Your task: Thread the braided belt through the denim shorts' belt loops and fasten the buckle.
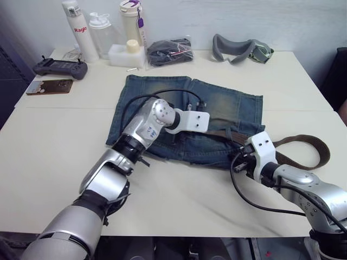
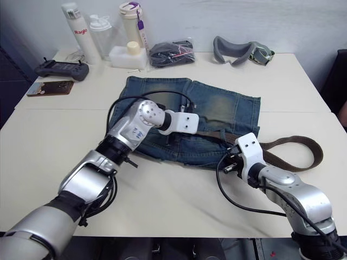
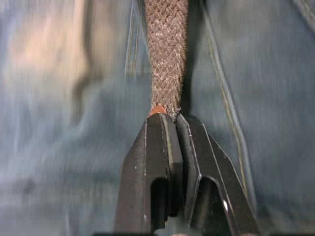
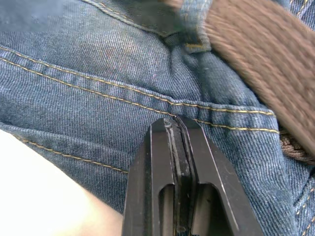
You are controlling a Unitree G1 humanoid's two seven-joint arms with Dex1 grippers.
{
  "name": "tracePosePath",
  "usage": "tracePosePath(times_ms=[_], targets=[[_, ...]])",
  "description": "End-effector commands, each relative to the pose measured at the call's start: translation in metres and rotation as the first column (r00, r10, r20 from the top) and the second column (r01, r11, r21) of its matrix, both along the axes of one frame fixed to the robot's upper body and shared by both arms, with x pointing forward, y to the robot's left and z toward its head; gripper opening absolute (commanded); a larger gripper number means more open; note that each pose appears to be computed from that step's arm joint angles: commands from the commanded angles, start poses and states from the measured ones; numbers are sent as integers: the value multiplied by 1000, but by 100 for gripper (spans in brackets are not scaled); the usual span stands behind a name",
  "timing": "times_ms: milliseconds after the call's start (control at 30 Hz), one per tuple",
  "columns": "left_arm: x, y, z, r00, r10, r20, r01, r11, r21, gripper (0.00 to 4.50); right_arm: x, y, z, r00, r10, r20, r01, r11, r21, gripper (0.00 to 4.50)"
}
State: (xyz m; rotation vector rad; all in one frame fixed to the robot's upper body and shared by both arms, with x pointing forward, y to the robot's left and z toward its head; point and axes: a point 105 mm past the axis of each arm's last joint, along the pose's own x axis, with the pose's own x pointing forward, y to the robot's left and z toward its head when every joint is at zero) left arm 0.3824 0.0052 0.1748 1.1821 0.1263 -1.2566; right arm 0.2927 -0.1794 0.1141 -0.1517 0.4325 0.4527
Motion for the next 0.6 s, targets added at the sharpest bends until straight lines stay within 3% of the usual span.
tracePosePath(times_ms=[33,300,433,600], targets=[[-14,17,22,999,28,-26,-28,1000,-14,0,-3,-17,-33,988,-70,-135,62,996,-57,4],[-16,58,38,981,196,-7,-196,979,-50,0,6,-17,-31,990,-40,-134,31,997,-66,4],[-14,51,61,980,197,38,-189,970,-153,0,9,-14,-30,991,-26,-132,18,998,-67,4],[-28,53,58,985,168,-32,-171,978,-118,0,11,-13,-32,991,-14,-133,5,998,-69,4]])
